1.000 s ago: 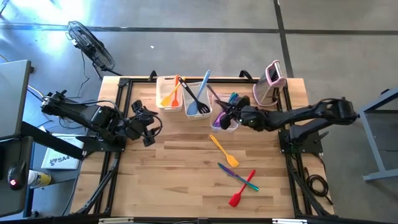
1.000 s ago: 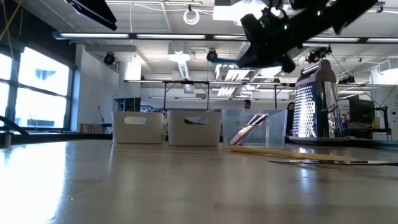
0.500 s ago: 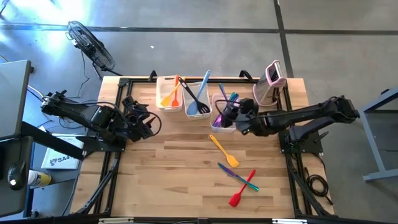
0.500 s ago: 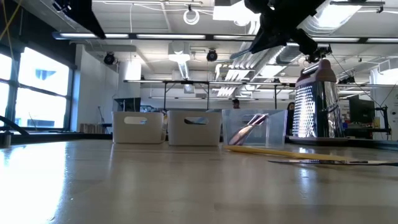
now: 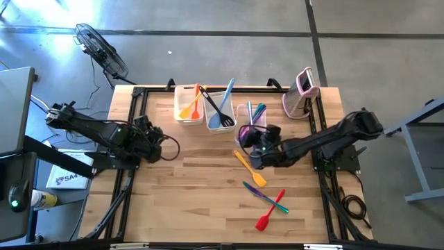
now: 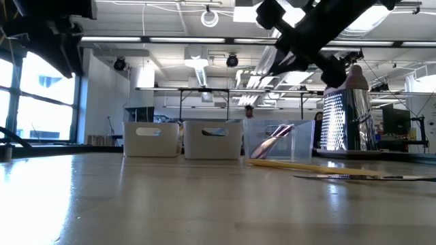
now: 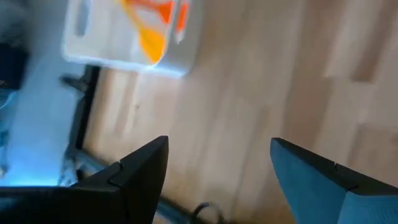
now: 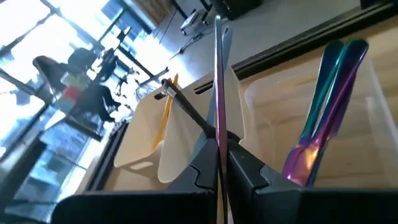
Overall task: Pick & Place Kitchen Items
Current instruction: Put the purple table knife into the transparent bin
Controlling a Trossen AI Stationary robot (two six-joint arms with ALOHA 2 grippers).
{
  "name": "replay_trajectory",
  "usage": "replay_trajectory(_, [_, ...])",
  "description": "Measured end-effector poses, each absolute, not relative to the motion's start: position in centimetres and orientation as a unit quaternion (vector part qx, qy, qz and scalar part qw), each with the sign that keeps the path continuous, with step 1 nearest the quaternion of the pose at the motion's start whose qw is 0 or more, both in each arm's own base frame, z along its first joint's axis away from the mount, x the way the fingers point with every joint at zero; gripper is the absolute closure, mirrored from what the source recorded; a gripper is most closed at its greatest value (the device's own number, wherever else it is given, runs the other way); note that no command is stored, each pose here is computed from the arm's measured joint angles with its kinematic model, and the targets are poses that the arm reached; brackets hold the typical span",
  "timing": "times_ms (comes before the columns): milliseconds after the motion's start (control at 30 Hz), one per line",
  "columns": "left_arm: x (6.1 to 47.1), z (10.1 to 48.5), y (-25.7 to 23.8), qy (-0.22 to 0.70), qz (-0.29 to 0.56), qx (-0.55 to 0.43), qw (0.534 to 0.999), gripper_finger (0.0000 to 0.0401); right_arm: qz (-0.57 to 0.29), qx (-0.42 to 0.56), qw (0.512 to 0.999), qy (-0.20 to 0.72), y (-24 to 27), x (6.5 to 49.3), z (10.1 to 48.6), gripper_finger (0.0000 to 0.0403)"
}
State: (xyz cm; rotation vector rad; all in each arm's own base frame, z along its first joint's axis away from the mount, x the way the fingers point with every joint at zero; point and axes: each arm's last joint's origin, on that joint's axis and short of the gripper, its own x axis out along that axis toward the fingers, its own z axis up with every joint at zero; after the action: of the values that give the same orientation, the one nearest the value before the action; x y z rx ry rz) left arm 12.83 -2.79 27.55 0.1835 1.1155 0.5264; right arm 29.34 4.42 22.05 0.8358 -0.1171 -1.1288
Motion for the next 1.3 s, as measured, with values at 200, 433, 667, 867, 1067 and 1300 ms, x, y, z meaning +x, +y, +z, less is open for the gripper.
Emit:
replay_trajectory(200, [13.1,27.6,-3.1,0.532,0.202,0.069,0.82,0.0125,-0.528,0.407,0.74,-0.091,4.1,31.5,22.0,0.0399])
replay_trajectory(433, [13.0,27.5,-3.2,0.546,0.184,0.071,0.814,0.0125,-0.534,0.419,0.729,-0.094,3.2,33.5,24.3,0.0399])
replay_trajectory(667, [13.0,26.9,-3.3,0.559,0.159,0.087,0.809,0.0125,-0.518,0.466,0.709,0.107,2.4,33.1,25.7,0.0399])
replay_trajectory(867, [13.2,26.6,-3.5,0.569,0.12,0.087,0.809,0.0125,-0.511,0.5,0.643,0.277,1.3,31.9,25.8,0.0399])
replay_trajectory(1067, [13.2,26.6,-3.5,0.569,0.119,0.088,0.809,0.0125,-0.469,0.47,0.627,0.408,0.6,31.1,27.5,0.0399])
replay_trajectory(1300, [13.2,26.6,-3.5,0.573,0.108,0.086,0.808,0.0125,-0.362,0.452,0.657,0.483,-0.9,31.5,29.7,0.0399])
